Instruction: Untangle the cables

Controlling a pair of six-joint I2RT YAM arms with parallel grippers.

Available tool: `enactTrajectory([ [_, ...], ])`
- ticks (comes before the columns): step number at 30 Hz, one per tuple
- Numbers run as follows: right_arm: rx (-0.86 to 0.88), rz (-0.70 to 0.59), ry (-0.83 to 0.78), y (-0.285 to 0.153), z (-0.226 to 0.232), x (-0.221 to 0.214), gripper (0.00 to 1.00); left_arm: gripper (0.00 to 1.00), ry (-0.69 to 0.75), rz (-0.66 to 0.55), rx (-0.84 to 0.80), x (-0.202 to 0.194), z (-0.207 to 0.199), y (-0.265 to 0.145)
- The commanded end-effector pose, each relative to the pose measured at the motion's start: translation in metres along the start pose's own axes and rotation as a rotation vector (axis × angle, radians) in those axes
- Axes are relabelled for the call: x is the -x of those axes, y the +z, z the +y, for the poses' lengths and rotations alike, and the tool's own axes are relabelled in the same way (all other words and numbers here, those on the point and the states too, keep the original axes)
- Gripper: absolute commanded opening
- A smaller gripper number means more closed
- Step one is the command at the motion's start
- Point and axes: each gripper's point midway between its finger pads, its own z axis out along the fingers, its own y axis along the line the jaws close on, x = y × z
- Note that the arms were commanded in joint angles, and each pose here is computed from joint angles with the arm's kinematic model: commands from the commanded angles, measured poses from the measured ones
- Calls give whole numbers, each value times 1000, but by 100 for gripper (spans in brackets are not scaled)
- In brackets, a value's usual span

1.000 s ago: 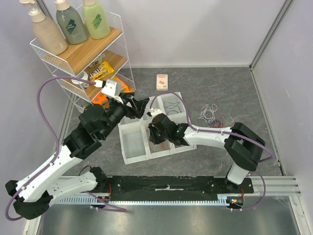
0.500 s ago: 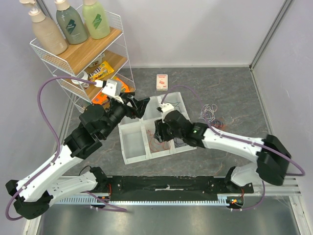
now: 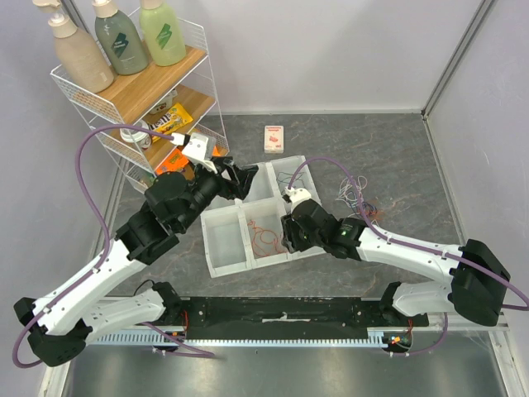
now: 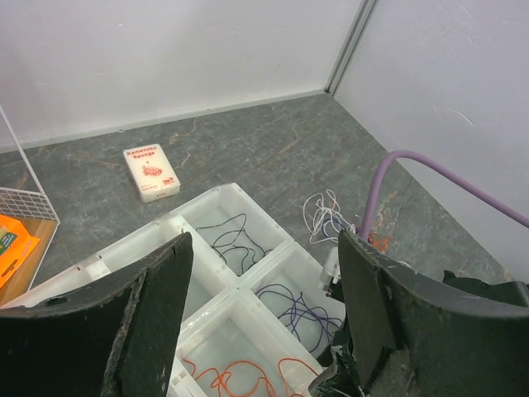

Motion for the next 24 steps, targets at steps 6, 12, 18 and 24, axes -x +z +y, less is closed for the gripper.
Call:
enactTrajectory([
  [6,87,-64,43,1,24,21,17,77,4,-6,-15,3,-4,6],
  [12,90,-71,32,1,28,28,10,77,8,4,-11,2,-4,7],
  [18,160,-105,56,18,46,40,3,77,-1,2,-28,2,-7,7],
  [24,105,-122,-4,65,50,57,3,77,3,12,-33,0,-8,8],
])
